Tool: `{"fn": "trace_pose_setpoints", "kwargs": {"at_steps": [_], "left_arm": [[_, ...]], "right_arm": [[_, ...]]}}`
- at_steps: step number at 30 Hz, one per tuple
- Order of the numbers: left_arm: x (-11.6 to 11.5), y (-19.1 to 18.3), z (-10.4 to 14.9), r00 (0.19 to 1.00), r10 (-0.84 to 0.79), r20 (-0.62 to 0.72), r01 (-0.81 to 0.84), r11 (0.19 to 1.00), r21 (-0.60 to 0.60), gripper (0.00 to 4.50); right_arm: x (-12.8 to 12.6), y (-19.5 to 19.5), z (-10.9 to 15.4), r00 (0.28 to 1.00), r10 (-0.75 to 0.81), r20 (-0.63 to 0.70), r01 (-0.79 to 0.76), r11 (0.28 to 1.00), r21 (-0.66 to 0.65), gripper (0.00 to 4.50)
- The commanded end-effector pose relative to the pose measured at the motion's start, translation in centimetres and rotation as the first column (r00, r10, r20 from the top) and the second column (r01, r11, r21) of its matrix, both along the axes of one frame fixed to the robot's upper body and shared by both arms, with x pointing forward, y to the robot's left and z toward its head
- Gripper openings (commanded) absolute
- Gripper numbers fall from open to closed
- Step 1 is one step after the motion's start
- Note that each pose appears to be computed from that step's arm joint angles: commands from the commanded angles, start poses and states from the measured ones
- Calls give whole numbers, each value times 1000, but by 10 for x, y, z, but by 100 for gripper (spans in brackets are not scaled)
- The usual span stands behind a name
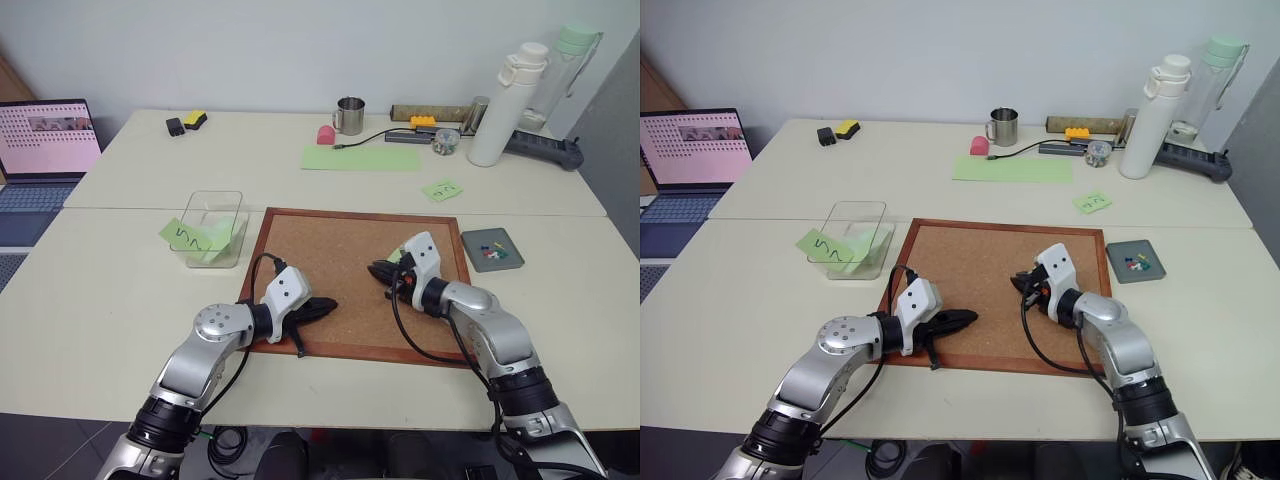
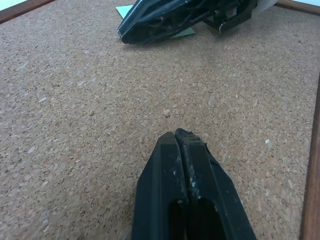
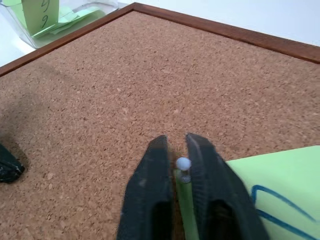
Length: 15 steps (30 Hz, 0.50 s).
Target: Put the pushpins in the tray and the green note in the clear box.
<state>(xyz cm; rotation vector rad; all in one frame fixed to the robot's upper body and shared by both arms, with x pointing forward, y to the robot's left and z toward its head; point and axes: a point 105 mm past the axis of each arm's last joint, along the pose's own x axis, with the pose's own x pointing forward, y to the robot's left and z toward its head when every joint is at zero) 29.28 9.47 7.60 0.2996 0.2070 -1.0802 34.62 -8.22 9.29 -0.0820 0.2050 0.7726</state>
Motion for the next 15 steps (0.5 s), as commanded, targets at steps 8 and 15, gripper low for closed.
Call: {"fn": "trace_pose_setpoints", "kwargs": {"at_steps": [8,15], "left_arm": [[-2,-1,-1,1000,-7,-5,7,1000,9,0],[10,7,-1,999,33,22,-34,999,34,0]], "right_arm": [[-5,6,48,985,57,164,-74,992,99,3],[-25,8,69,936,198,290,-192,980,-50,3]]}}
